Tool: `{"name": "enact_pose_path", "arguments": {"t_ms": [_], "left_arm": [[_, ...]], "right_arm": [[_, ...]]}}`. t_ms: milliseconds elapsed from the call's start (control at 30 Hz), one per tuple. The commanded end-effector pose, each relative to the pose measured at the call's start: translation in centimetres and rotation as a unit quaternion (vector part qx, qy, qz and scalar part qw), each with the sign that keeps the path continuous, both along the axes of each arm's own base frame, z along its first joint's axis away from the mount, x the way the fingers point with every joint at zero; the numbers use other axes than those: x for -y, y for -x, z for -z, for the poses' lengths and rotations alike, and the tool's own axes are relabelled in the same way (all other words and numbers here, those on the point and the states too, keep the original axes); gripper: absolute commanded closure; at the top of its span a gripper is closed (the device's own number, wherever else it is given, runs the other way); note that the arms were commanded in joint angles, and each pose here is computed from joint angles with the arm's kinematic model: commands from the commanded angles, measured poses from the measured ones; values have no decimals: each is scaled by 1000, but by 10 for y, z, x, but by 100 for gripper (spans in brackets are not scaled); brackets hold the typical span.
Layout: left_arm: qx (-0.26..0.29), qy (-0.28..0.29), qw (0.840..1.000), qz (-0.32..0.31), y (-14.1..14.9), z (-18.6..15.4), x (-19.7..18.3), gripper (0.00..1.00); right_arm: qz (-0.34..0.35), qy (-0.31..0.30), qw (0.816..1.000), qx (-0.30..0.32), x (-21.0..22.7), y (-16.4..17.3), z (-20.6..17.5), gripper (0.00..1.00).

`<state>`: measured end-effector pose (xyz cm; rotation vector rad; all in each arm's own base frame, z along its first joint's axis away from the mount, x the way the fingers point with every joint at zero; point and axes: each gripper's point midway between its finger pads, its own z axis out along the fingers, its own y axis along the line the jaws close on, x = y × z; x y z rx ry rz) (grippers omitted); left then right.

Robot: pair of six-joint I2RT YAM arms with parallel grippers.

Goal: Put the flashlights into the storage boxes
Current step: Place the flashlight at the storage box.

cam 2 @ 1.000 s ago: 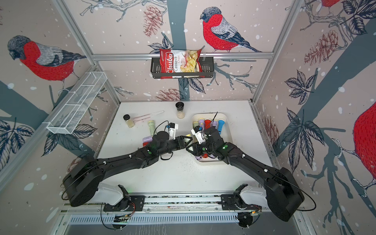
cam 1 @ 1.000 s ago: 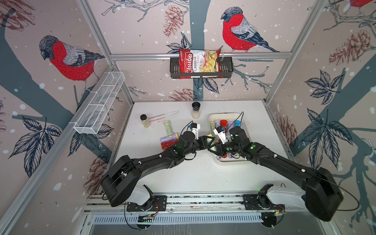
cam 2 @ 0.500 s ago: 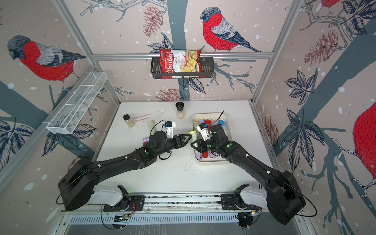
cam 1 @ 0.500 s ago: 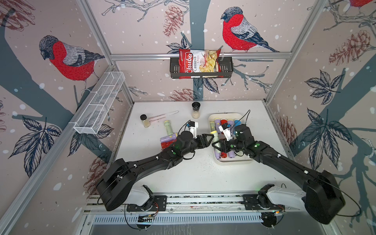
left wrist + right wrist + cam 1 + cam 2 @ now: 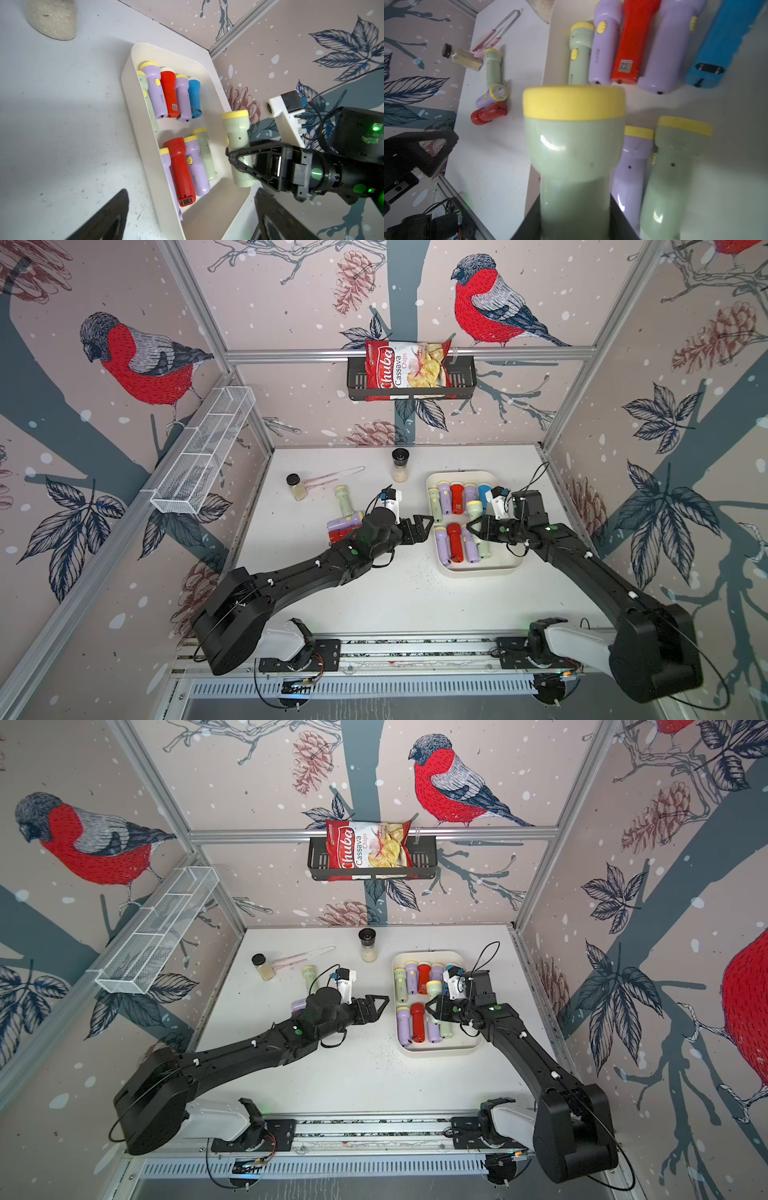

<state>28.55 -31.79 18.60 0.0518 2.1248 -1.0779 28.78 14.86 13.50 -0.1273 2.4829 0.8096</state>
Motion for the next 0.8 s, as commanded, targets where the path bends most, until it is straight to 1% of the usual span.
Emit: {"name": "enact_pose_path", "arguments": {"t_ms": [0,100,367,467,600,767], "left_arm": [[2,-15,1000,-1,-2,5,-1,6],[0,-17,1000,-1,-2,7,-1,6],[-1,-19,1000,-2,-3,8,0,5],[-1,-20,1000,-4,-4,8,-1,5],[-2,-24,1000,-6,-3,9,-3,5],[-1,-26,1000,-6,-3,9,-3,5]], "right_arm": [[21,47,998,-21,20,1,12,75],[38,72,996,-35,28,0,19,75],[52,98,993,-48,36,-2,29,73],[45,102,992,-63,34,-1,39,73],[53,109,990,-74,36,-1,49,72],[66,135,986,-77,46,-7,57,71]]}}
